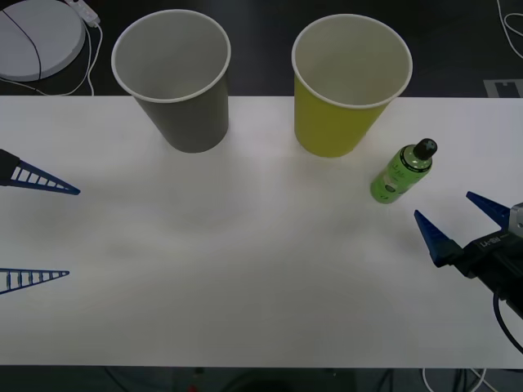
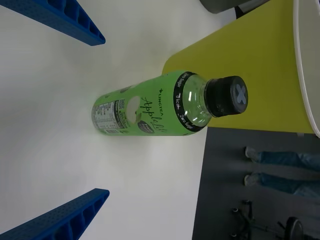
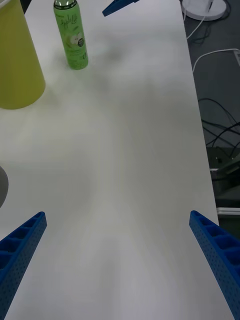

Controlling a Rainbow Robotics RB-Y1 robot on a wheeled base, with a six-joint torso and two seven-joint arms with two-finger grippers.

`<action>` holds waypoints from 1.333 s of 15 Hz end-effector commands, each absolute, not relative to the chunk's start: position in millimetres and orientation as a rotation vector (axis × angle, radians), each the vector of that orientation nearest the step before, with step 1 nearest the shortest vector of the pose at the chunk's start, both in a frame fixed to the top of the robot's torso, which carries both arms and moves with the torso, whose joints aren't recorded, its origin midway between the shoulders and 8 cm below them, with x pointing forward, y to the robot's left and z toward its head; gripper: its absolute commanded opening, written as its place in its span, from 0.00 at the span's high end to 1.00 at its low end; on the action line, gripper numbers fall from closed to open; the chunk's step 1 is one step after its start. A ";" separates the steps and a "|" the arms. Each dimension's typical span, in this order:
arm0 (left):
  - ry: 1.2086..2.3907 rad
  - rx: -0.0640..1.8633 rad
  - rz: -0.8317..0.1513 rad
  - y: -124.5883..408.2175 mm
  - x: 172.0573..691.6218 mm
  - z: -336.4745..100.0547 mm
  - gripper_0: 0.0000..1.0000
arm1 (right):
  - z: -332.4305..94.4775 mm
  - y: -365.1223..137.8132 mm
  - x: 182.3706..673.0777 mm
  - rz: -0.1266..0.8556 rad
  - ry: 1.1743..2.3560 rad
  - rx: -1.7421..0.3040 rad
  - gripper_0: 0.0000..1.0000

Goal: Put the can into the green bin and the plastic bottle into the gray bin

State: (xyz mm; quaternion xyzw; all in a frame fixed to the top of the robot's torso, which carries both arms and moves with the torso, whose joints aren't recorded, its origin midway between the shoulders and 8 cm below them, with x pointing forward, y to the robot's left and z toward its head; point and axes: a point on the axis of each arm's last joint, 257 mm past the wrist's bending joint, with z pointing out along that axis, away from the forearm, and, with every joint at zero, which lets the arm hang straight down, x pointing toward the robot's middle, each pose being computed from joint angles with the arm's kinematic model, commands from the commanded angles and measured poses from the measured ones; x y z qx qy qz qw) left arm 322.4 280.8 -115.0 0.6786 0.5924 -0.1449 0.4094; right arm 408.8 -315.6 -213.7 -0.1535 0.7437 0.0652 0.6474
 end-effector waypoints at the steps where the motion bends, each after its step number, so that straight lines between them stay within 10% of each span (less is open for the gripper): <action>1: 1.492 1.709 -0.365 280.8 322.4 -115.0 0.00 | -217.0 -307.0 418.9 0.158 1.687 -0.366 0.00; 20: 1.492 1.709 -0.365 280.8 322.4 -115.0 0.00 | -209.0 -286.3 485.4 0.152 1.634 -0.379 0.00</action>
